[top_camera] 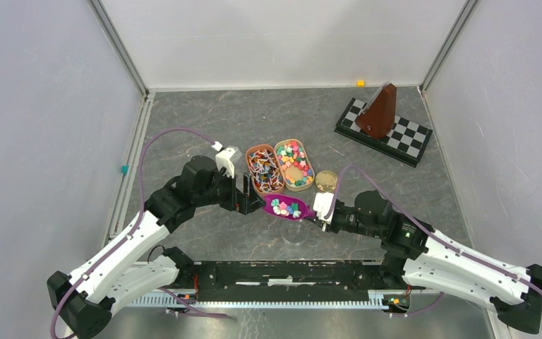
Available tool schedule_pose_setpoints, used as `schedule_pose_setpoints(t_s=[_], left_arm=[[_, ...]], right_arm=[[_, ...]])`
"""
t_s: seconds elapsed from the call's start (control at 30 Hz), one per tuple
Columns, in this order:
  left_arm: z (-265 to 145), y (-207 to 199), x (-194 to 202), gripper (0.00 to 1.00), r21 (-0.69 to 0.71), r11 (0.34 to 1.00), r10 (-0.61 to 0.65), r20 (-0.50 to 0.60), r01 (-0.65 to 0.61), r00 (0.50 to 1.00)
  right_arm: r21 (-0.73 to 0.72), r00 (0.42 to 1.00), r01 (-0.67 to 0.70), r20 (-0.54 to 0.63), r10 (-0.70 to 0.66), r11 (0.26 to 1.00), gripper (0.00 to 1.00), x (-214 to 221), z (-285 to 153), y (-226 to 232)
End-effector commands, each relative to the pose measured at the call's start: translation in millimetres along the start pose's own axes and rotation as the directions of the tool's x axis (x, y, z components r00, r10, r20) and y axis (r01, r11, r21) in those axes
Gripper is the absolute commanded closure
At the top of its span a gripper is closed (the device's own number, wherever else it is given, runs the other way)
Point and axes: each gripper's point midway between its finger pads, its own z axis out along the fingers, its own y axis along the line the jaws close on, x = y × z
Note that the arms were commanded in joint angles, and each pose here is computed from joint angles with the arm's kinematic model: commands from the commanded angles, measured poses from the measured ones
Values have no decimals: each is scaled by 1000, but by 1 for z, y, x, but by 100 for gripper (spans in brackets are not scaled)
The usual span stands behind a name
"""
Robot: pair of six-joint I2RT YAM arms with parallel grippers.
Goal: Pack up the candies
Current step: Place the fake candies in the packing bottle.
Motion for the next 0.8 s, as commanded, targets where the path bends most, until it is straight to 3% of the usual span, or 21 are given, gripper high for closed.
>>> schedule_pose_setpoints(t_s=[0.0, 0.2, 0.77], left_arm=[[-1, -7, -3, 0, 32, 999, -25, 16, 25, 1000], [0, -10, -3, 0, 52, 998, -28, 10, 28, 1000], [-43, -3, -20, 0, -53, 998, 22, 137, -15, 990]], right_arm=[[15, 983, 14, 185, -16, 1000, 100, -46, -8, -5], [23, 986, -2, 169, -2, 1000, 100, -47, -11, -7], [26, 976, -170, -137, 172, 985, 100, -6, -24, -1]])
